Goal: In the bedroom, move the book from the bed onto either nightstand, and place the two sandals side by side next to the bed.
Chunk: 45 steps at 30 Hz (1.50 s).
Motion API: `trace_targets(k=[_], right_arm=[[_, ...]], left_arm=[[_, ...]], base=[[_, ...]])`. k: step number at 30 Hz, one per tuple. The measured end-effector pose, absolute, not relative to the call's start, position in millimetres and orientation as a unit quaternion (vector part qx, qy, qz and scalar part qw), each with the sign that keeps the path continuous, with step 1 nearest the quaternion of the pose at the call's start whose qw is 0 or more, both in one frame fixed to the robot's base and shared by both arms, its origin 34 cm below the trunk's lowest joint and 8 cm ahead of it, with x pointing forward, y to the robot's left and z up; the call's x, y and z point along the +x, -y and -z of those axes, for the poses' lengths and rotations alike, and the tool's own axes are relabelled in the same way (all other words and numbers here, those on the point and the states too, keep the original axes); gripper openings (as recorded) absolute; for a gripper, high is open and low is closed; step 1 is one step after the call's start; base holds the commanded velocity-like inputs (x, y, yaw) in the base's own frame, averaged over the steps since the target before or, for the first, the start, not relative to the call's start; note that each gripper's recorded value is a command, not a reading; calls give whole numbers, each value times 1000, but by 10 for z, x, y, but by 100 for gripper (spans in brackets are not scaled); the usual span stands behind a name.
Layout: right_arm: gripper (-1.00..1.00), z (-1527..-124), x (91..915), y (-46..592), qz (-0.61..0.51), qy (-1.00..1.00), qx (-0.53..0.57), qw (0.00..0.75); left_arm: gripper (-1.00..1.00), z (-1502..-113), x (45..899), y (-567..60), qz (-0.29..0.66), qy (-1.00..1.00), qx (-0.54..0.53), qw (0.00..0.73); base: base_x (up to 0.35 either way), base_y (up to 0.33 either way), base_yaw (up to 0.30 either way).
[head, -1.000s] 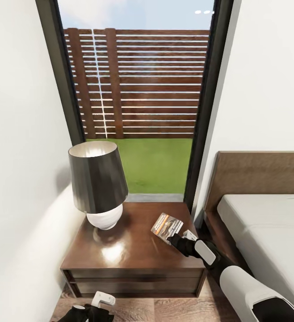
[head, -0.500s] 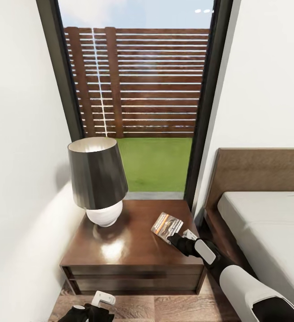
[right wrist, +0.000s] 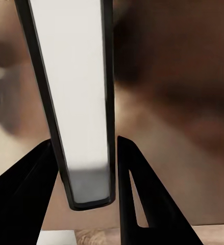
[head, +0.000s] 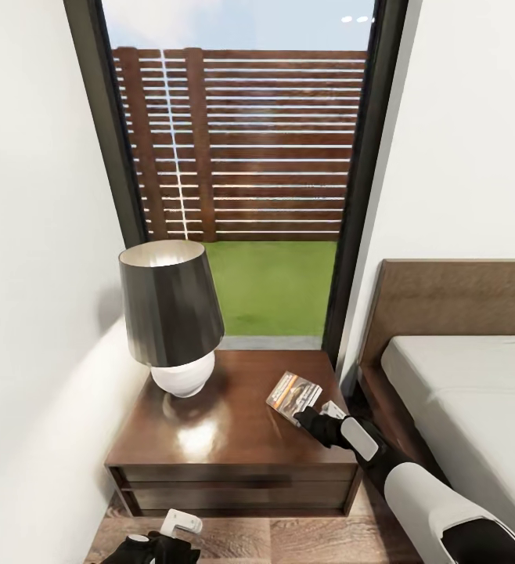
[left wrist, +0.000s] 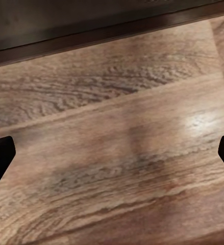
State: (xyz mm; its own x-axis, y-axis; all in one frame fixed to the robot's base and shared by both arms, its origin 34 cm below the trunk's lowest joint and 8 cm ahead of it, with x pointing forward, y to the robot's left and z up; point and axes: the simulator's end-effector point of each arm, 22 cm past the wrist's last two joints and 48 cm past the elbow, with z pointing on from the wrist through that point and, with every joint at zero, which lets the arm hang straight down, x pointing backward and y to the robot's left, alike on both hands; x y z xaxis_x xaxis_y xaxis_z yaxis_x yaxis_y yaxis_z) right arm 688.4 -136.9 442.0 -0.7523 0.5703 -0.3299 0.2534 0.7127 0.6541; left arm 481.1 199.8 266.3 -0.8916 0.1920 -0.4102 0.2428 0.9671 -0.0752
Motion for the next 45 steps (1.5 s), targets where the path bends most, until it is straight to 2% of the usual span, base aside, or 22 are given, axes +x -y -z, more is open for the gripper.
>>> trace_targets(k=[1,2,45], right_arm=[[-100,-4420,6883,1369,-300,-887,232,264],[100,-4420,6883,1369,-300,-887,232,264],[100,-4348,6853,1465,-277,-896,227,263]], left_arm=[[100,-2663,4811,-1997,62,-971,112,204],[100,-2663,4810,-1997,62,-971,112,204],[100,-2661,4810,-1997,62,-970,113,204]], base=[[0,0,0],[0,0,0],[0,0,0]])
